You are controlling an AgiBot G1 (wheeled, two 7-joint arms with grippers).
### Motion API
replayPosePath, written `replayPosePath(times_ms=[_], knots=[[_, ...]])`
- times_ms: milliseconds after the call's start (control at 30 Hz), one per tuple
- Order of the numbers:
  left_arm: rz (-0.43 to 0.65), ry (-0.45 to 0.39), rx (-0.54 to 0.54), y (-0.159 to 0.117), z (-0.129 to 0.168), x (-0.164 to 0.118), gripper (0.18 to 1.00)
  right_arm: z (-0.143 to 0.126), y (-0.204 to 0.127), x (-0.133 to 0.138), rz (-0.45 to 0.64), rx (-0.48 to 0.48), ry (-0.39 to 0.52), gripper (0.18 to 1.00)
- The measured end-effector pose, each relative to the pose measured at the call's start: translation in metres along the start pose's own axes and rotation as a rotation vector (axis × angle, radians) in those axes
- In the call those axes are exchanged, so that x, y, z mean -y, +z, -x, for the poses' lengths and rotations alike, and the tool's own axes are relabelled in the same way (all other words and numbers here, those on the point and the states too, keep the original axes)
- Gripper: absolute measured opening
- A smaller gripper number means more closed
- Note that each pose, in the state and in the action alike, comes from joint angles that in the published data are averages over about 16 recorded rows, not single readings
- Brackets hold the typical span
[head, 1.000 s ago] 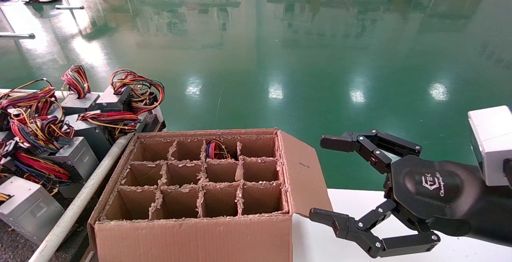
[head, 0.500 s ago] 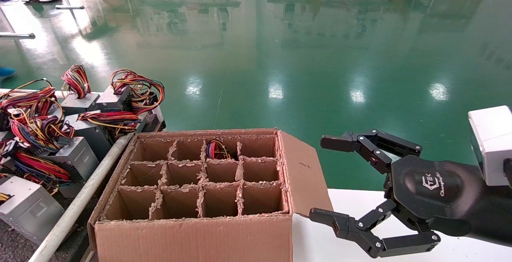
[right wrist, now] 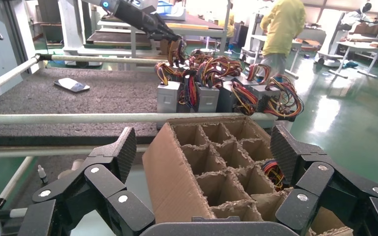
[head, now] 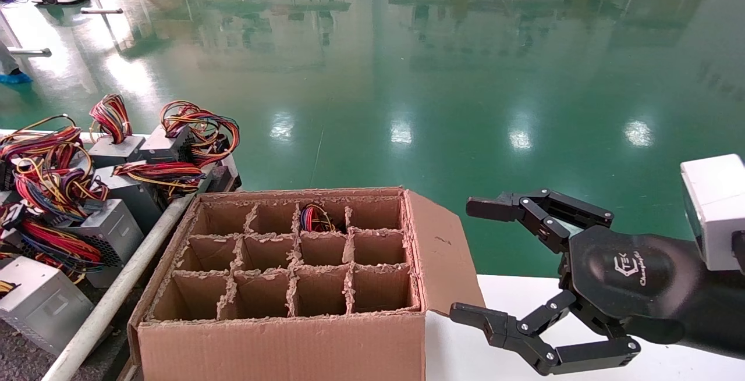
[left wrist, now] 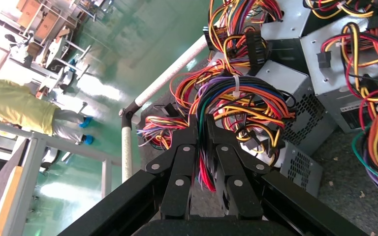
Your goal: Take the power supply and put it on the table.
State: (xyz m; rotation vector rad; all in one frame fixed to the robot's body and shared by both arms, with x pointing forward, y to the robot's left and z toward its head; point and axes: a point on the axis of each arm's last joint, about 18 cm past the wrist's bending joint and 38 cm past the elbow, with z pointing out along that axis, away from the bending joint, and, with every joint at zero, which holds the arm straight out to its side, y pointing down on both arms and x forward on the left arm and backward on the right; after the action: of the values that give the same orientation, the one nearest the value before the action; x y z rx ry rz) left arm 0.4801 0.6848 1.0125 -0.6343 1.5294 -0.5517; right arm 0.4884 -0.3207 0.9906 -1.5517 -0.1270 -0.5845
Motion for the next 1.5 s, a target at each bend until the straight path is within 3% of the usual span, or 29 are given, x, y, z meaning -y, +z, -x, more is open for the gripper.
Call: replayPosePath(times_ms=[367, 767, 967, 1233, 1500], knots=[[-0.003, -0.004, -0.008, -0.001, -0.004, -0.003, 0.212, 0.0, 0.0, 0.0, 0.0, 0.0, 0.0, 1.0], [-0.003, -0.004, -0.007, -0.001, -0.003, -0.003, 0.297, 0.0, 0.0, 0.0, 0.0, -0.001, 0.0, 1.0], [-0.003, -0.004, -0.007, -0.001, -0.003, -0.003, 0.388, 0.0, 0.0, 0.0, 0.0, 0.0, 0.0, 1.0], [-0.038, -0.055, 0.004, -0.001, 0.0, 0.006, 0.567, 0.0, 0.0, 0.0, 0.0, 0.0, 0.0, 1.0], [-0.14, -0.218, 0.045, 0.007, 0.011, 0.032, 0.751, 0.0, 0.0, 0.0, 0.0, -0.001, 0.0, 1.0]])
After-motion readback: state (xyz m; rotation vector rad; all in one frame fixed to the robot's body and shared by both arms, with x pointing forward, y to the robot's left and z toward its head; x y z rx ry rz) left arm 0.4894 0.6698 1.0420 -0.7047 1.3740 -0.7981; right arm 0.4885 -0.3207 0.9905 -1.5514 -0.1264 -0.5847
